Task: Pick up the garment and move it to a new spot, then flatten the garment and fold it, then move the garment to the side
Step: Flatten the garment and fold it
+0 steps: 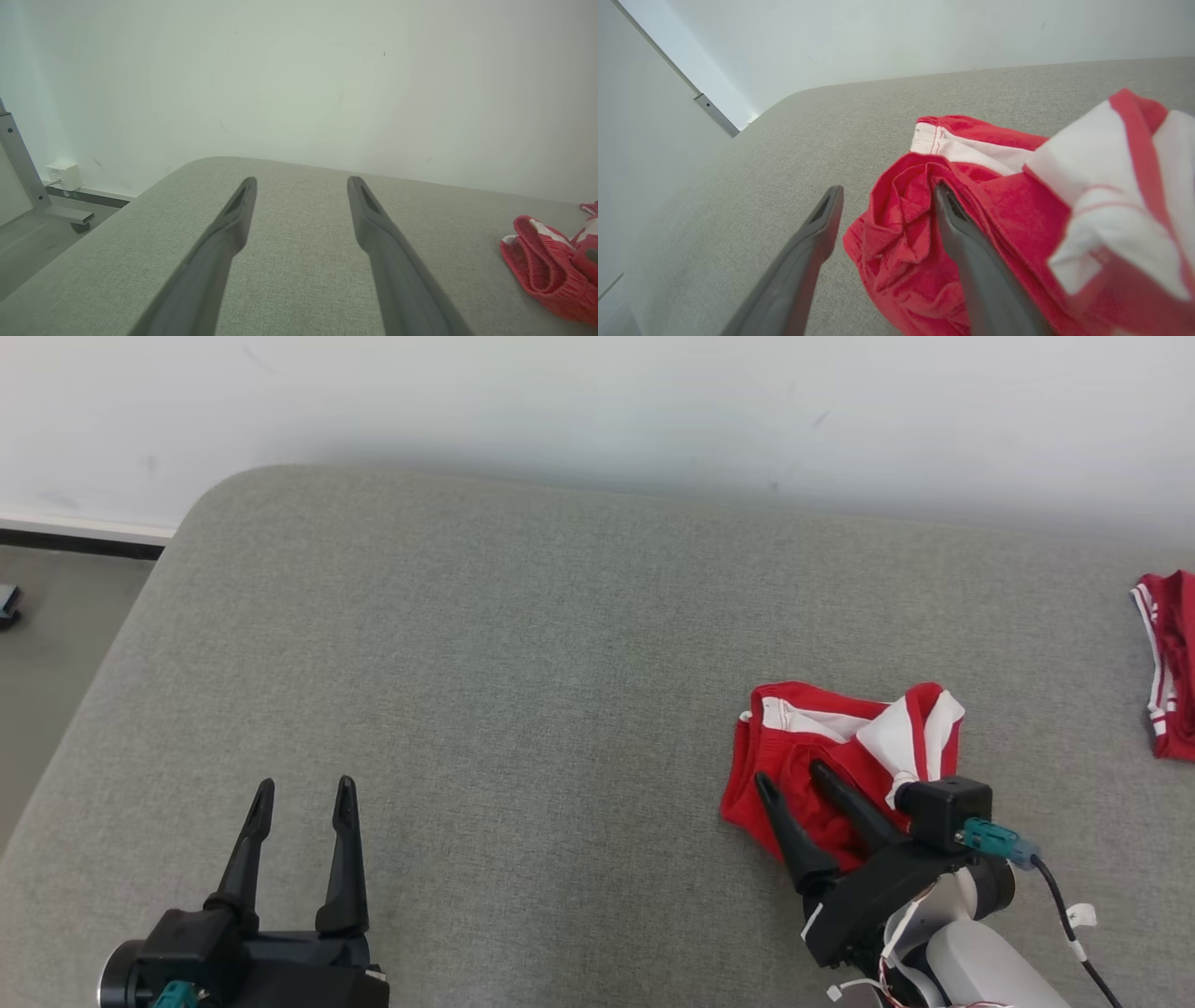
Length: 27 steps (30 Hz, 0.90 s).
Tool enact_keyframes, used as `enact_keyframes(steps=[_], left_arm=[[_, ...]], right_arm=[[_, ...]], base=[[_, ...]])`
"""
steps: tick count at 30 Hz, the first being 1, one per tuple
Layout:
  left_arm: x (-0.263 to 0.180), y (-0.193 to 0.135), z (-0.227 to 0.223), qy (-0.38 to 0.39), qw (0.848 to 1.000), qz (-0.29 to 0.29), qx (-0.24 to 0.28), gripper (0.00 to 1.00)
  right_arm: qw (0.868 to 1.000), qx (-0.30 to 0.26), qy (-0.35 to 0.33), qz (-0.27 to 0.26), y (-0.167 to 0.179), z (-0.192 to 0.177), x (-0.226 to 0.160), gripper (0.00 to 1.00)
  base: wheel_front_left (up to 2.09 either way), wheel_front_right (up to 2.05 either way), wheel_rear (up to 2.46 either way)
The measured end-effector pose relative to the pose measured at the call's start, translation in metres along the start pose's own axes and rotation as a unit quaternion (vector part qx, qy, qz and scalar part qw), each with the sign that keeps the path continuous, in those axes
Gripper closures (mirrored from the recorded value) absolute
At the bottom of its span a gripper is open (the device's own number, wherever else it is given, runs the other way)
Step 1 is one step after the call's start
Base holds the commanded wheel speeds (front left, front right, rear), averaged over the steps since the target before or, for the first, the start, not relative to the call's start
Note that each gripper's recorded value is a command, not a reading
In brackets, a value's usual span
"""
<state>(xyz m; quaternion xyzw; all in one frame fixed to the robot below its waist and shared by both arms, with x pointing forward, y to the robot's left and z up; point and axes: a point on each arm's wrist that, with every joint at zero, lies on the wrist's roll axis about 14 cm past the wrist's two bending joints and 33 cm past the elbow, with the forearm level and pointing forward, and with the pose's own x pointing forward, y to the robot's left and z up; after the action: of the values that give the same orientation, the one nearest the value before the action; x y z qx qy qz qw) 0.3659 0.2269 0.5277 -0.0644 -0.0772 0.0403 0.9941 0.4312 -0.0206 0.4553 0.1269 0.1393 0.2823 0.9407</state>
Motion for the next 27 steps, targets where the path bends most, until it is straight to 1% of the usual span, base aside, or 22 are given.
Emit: enact_keyframes(steps=[3, 4, 8, 12, 16, 18, 23, 27], left_arm=[[0.001, -0.003, 0.001, -0.002, 1.0, -0.005, -0.002, 0.0], [0.001, -0.003, 0.001, -0.002, 1.0, -0.005, -0.002, 0.0], [0.002, -0.006, 0.001, -0.003, 1.0, -0.009, -0.003, 0.0], [0.004, -0.012, 0.002, -0.005, 1.0, -0.017, -0.004, 0.0], [0.004, -0.013, 0.004, -0.008, 1.0, -0.019, -0.004, 0.0], [0.003, -0.011, 0.003, -0.008, 1.0, -0.017, -0.003, 0.0], [0.004, -0.011, 0.003, -0.008, 1.0, -0.017, -0.001, 0.0], [0.005, -0.012, 0.002, -0.006, 1.0, -0.019, 0.0, 0.0]], right_arm=[[1.0, -0.008, -0.029, 0.0, -0.003, 0.015, -0.005, 0.0], [1.0, -0.008, -0.029, 0.0, -0.003, 0.015, -0.005, 0.0], [0.998, -0.019, -0.066, -0.004, -0.009, 0.038, -0.013, 0.0], [0.994, -0.024, -0.105, -0.02, -0.021, 0.061, -0.026, 0.0], [0.987, -0.022, -0.148, -0.06, -0.046, 0.079, -0.047, 0.0], [0.983, -0.016, -0.16, -0.087, -0.062, 0.082, -0.059, 0.0], [0.974, -0.02, -0.167, -0.15, -0.097, 0.077, -0.088, 0.0], [0.97, -0.008, -0.159, -0.183, -0.111, 0.064, -0.103, 0.0]], base=[[0.0, 0.0, 0.0], [0.0, 0.0, 0.0], [0.0, 0.0, 0.0], [0.0, 0.0, 0.0], [0.0, 0.0, 0.0], [0.0, 0.0, 0.0], [0.0, 0.0, 0.0], [0.0, 0.0, 0.0]])
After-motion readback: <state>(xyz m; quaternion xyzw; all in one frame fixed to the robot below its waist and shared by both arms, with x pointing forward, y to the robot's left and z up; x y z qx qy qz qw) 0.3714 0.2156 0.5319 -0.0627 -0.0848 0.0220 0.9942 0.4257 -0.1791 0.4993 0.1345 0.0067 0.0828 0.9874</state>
